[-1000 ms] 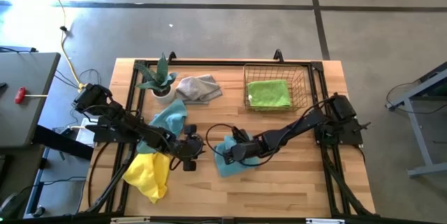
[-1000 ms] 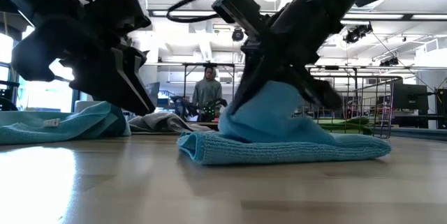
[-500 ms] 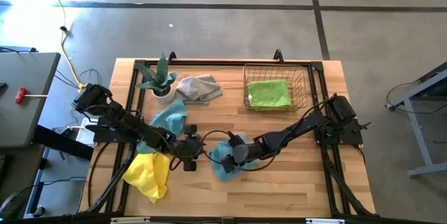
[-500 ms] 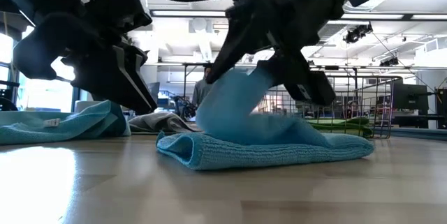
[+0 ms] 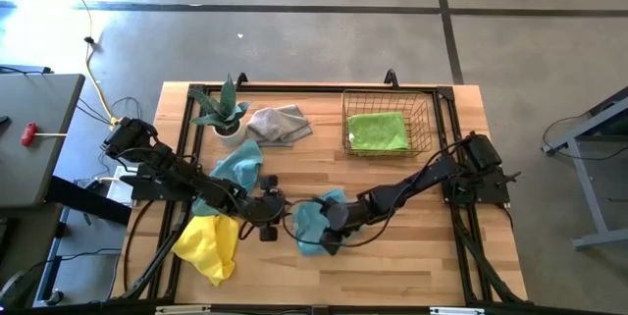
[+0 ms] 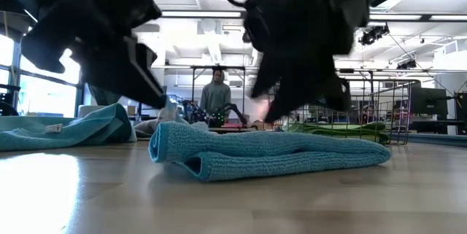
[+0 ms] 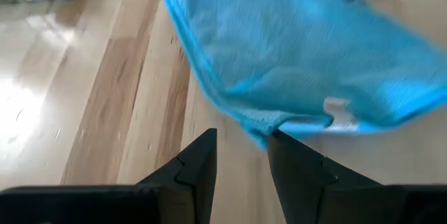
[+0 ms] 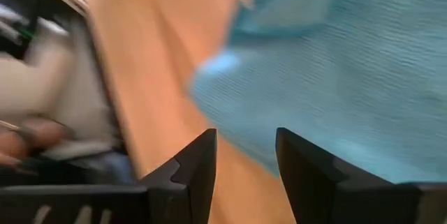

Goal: Fold microfiber towels
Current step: Fold the bottom blue microfiber towel

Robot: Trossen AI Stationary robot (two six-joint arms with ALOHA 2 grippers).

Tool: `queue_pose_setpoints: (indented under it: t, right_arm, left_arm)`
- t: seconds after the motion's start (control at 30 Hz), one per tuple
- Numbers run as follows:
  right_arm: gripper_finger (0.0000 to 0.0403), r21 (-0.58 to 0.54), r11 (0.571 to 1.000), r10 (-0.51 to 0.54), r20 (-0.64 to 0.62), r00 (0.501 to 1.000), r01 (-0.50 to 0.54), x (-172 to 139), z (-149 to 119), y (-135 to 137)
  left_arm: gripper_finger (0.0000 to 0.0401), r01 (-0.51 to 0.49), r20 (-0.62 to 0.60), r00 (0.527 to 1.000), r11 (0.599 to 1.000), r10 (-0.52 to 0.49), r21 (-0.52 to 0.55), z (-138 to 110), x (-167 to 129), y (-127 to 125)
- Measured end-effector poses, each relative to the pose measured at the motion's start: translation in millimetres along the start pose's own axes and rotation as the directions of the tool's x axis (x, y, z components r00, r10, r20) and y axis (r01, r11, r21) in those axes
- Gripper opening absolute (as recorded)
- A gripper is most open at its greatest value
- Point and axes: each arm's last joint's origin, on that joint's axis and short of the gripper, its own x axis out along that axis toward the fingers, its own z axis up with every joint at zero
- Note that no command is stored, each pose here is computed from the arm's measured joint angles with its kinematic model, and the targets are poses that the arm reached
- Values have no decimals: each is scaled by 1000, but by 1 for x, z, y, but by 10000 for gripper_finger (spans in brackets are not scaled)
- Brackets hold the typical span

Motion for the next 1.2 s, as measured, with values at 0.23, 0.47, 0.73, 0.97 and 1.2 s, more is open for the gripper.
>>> queue_pose_setpoints:
  t: [0.23,0.47,0.73,0.97,1.2]
  right_arm:
    - [127,-186,919,-350,23,936,348,-4,-21,-21]
    - [124,-243,861,-461,2,888,447,-8,-36,-25]
    - [123,-309,817,-485,88,870,487,-8,-42,-21]
    - [123,-305,810,-490,117,864,500,-8,-41,-21]
    - [123,-305,806,-494,124,861,506,-8,-41,-21]
  left_arm:
    - [117,46,134,990,998,-52,43,15,-4,-10]
    - [117,73,307,948,996,-86,53,34,-1,-13]
    - [117,134,267,957,990,-115,-54,24,43,-4]
    - [117,212,216,956,976,-199,-41,32,75,-11]
    - [117,141,-41,989,990,-140,16,25,77,-8]
